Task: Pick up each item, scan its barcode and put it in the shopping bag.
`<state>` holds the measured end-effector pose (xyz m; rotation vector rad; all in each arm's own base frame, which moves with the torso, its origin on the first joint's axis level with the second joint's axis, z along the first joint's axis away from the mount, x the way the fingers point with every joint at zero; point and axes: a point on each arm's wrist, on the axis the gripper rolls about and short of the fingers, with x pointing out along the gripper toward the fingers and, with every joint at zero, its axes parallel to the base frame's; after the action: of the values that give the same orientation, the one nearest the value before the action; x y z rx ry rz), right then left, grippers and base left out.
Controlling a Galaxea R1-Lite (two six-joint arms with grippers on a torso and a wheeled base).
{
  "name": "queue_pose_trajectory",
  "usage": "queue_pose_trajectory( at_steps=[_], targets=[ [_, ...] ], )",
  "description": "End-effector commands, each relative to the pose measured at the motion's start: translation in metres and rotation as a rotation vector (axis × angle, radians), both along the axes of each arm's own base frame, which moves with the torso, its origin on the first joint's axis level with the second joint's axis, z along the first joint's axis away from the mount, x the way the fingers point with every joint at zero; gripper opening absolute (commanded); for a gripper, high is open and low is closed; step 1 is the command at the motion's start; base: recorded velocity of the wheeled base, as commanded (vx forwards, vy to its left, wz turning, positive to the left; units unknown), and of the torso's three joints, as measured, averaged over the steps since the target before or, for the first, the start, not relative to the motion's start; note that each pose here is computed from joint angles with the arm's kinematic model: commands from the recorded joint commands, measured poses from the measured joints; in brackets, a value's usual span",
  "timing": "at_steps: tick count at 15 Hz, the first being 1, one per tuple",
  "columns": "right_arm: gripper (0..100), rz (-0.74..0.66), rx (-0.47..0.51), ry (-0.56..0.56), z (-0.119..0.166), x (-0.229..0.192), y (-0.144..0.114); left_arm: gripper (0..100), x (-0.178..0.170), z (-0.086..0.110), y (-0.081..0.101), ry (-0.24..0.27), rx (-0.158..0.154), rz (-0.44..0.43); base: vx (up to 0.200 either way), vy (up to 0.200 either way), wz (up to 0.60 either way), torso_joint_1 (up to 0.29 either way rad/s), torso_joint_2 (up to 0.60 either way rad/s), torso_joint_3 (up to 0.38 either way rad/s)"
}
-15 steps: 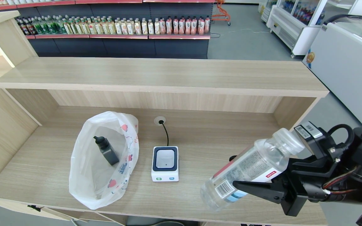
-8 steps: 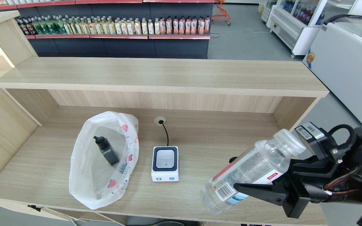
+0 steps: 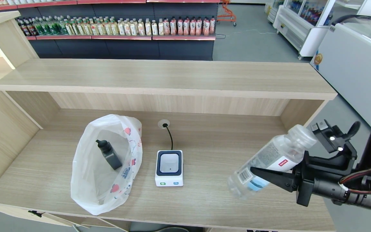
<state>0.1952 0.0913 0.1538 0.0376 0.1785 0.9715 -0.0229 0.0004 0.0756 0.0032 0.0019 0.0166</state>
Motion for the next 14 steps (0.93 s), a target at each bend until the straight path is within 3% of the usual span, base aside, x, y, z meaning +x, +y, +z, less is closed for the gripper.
queue_pose_trajectory(
  at_steps=[1,2,5,8,14],
  targets=[
    [0,-0.303,0.013,0.049,0.031,-0.024,-0.022,100,0.000,0.000,0.000,0.000,0.000,0.000,0.000,0.000,0.00,0.000,0.00,0.000],
    [0,-0.424,0.090,0.138,0.043,-0.031,-0.026,100,0.000,0.000,0.000,0.000,0.000,0.000,0.000,0.000,0.00,0.000,0.00,0.000],
    [0,-0.606,0.015,0.260,0.058,-0.039,-0.035,100,0.000,0.000,0.000,0.000,0.000,0.000,0.000,0.000,0.00,0.000,0.00,0.000],
    [0,-0.652,-0.024,0.294,0.067,-0.038,-0.036,100,0.000,0.000,0.000,0.000,0.000,0.000,0.000,0.000,0.00,0.000,0.00,0.000],
    [0,-0.637,-0.084,0.380,0.051,-0.046,-0.036,100,0.000,0.000,0.000,0.000,0.000,0.000,0.000,0.000,0.00,0.000,0.00,0.000]
  ],
)
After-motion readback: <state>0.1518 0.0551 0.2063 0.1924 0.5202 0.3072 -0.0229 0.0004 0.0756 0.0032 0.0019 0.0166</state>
